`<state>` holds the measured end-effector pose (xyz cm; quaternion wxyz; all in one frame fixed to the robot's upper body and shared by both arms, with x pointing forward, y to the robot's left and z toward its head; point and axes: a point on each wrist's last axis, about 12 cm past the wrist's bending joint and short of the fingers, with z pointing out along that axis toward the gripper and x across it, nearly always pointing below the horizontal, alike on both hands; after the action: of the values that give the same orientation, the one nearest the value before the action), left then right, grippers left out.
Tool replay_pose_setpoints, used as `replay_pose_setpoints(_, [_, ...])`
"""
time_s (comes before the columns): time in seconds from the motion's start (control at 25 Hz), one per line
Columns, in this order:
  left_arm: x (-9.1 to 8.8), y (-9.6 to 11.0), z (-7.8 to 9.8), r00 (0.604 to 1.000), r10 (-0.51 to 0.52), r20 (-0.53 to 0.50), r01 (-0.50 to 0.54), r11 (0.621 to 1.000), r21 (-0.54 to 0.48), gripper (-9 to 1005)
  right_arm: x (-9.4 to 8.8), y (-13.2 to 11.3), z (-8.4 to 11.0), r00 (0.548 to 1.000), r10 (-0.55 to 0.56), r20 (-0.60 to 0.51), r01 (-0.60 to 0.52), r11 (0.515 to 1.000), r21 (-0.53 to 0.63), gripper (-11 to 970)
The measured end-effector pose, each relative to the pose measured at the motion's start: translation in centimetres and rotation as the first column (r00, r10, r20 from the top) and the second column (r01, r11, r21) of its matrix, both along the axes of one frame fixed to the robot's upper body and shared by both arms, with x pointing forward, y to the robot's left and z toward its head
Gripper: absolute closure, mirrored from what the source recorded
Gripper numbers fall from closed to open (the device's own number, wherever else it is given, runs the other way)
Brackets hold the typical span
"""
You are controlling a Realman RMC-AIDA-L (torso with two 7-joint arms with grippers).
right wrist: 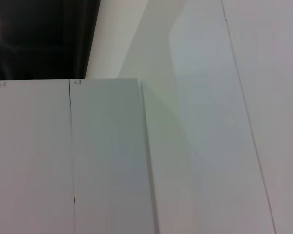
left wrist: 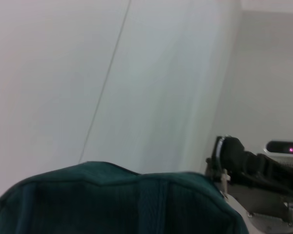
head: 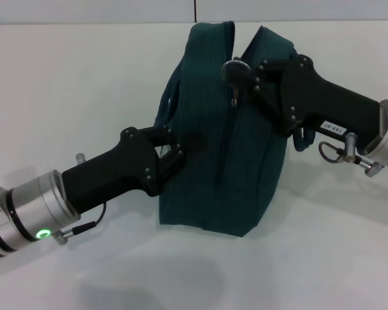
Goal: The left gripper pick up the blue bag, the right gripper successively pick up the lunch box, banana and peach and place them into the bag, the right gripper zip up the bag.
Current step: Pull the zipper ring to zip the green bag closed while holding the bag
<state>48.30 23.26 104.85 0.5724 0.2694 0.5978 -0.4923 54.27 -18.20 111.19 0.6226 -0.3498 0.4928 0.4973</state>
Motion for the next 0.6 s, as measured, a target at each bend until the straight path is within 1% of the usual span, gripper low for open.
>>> replay_pose_setpoints(0.08, [0.0,-0.1,0.0,1.0,-0.011,0.002,0.011,1.0,0.006,765,0.1,-0.1,0.1,1.0,-0.01,-0.005,0.01,1.0,0.014,922])
replay_pose_setpoints(0.16, [0.0,-0.1,0.0,1.0,-0.025,0.002,0.025,1.0,0.015,783,0.4,-0.2,0.4,0.999,-0.023,-0.04,0.025,0.998,0.052,922])
replay_pose_setpoints(0.24, [-0.1,-0.2,0.0,0.999,-0.042,0.001,0.042,0.999,0.024,801,0.5,-0.2,0.5,0.999,-0.023,-0.049,0.026,0.998,0.058,921])
replay_pose_setpoints(0.28, [-0.1,-0.3,-0.1,0.999,-0.055,-0.001,0.055,0.998,0.03,830,0.6,-0.2,0.6,0.998,-0.024,-0.057,0.028,0.998,0.063,921])
replay_pose_setpoints(0.36, [-0.2,-0.4,-0.1,0.997,-0.074,-0.005,0.074,0.996,0.039,887,0.7,-0.2,0.6,0.997,-0.031,-0.068,0.035,0.997,0.062,921])
replay_pose_setpoints(0.6, [-0.6,-0.6,-0.2,0.99,-0.14,-0.005,0.14,0.988,0.068,929,1.4,-0.3,0.2,0.992,-0.082,-0.094,0.085,0.996,0.034,920])
